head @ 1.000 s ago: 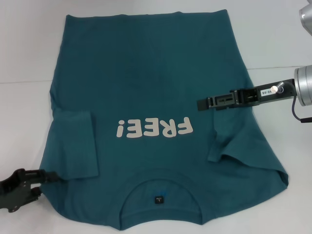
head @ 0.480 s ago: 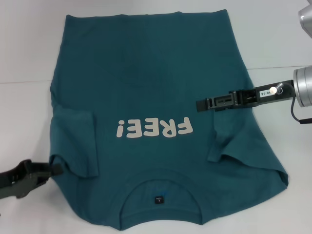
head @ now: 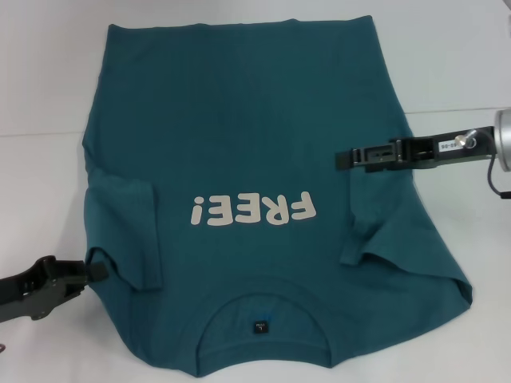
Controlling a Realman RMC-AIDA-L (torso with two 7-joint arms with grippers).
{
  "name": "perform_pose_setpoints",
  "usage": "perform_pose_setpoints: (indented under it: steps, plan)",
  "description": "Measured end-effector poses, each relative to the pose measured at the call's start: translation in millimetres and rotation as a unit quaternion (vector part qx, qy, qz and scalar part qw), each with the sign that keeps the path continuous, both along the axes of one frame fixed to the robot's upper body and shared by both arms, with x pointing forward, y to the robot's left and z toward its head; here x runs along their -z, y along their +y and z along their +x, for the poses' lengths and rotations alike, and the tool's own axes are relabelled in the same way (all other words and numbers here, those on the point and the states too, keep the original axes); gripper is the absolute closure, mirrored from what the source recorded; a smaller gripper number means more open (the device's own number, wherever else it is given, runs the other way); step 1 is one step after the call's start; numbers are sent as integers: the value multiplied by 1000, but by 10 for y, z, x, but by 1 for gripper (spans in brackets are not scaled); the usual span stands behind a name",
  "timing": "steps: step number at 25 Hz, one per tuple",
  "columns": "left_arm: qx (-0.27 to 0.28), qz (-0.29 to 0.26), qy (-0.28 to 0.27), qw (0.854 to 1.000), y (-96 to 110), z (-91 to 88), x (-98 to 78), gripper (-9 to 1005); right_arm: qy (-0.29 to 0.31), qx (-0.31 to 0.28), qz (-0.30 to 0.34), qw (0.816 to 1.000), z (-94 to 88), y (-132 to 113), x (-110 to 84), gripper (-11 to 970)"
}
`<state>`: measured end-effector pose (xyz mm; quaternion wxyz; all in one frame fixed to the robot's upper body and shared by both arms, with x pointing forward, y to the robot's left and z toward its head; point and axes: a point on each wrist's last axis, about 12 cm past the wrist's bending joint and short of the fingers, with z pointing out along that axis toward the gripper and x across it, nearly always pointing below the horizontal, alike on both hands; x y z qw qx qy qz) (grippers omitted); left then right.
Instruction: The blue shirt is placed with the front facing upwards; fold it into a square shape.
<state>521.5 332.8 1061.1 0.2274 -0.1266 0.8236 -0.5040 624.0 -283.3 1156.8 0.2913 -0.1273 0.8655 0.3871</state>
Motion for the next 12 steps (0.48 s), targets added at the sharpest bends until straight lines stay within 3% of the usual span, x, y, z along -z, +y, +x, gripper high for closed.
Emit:
perform_pose_setpoints:
  steps: [6, 12]
  plan:
    - [1, 0, 0, 1000, -9, 10, -5, 947, 25, -5, -7, 1000, -95, -201, 4, 115]
    - [1, 3, 1, 1000, -24, 44, -12, 947, 107, -20, 5, 994, -431, -510, 105, 115]
